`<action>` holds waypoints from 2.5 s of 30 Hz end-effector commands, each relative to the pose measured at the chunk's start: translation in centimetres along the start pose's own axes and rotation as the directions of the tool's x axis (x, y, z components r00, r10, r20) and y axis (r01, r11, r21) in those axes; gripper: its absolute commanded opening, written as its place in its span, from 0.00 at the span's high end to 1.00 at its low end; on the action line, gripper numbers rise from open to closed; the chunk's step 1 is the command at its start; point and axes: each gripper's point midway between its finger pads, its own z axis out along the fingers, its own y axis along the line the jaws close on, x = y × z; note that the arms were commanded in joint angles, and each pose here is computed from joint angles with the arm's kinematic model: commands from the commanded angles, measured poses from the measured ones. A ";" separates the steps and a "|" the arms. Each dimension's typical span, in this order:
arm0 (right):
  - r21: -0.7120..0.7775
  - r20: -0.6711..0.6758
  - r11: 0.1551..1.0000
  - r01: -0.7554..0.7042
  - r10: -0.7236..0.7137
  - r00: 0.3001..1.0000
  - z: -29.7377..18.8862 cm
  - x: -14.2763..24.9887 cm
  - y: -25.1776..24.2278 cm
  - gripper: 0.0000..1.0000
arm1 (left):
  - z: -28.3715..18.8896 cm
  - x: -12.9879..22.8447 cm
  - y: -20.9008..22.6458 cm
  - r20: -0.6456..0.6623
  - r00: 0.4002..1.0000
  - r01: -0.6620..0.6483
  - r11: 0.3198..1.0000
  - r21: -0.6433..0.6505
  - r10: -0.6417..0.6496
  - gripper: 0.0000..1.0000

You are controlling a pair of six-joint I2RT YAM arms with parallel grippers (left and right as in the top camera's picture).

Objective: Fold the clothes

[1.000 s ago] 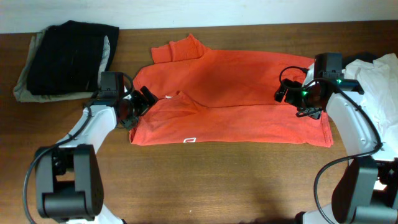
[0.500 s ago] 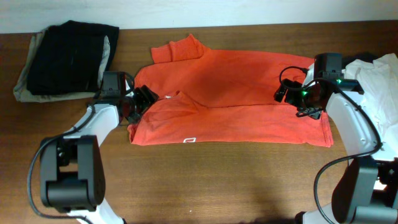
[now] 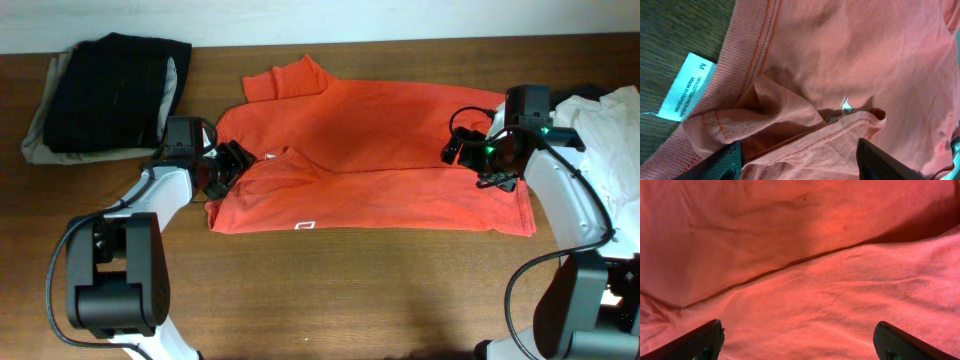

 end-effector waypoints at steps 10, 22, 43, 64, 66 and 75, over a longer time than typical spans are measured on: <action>0.021 0.006 1.000 0.014 -0.014 1.000 0.1 -0.3 -0.1 0.01 | -2.8 -2.1 -3.5 0.054 0.983 -0.176 0.984 0.037 0.174 0.27; 0.020 0.006 1.000 0.013 -0.013 1.000 0.1 -0.3 -0.1 0.01 | -4.7 -2.6 5.0 -0.005 0.988 -0.151 0.958 -0.242 0.155 0.27; 0.022 0.002 1.000 0.012 -0.012 1.000 0.1 -0.2 -0.1 0.01 | -1.6 -2.5 2.1 -0.030 0.960 -0.279 0.958 -0.062 0.277 0.28; 0.027 -0.011 1.000 0.010 -0.010 1.000 0.1 0.2 -0.2 0.01 | 0.6 -0.7 2.6 -0.098 0.945 -0.320 0.944 -0.078 0.312 0.67; 0.027 -0.011 1.000 0.010 -0.010 1.000 0.1 0.2 -0.2 0.01 | 0.6 -0.8 2.5 -0.095 0.945 -0.321 0.944 -0.078 0.314 0.68; 0.027 -0.010 1.000 0.010 -0.010 1.000 0.1 0.2 -0.2 0.01 | 0.0 -2.1 3.0 -0.063 0.945 -0.327 0.933 -0.148 0.321 0.67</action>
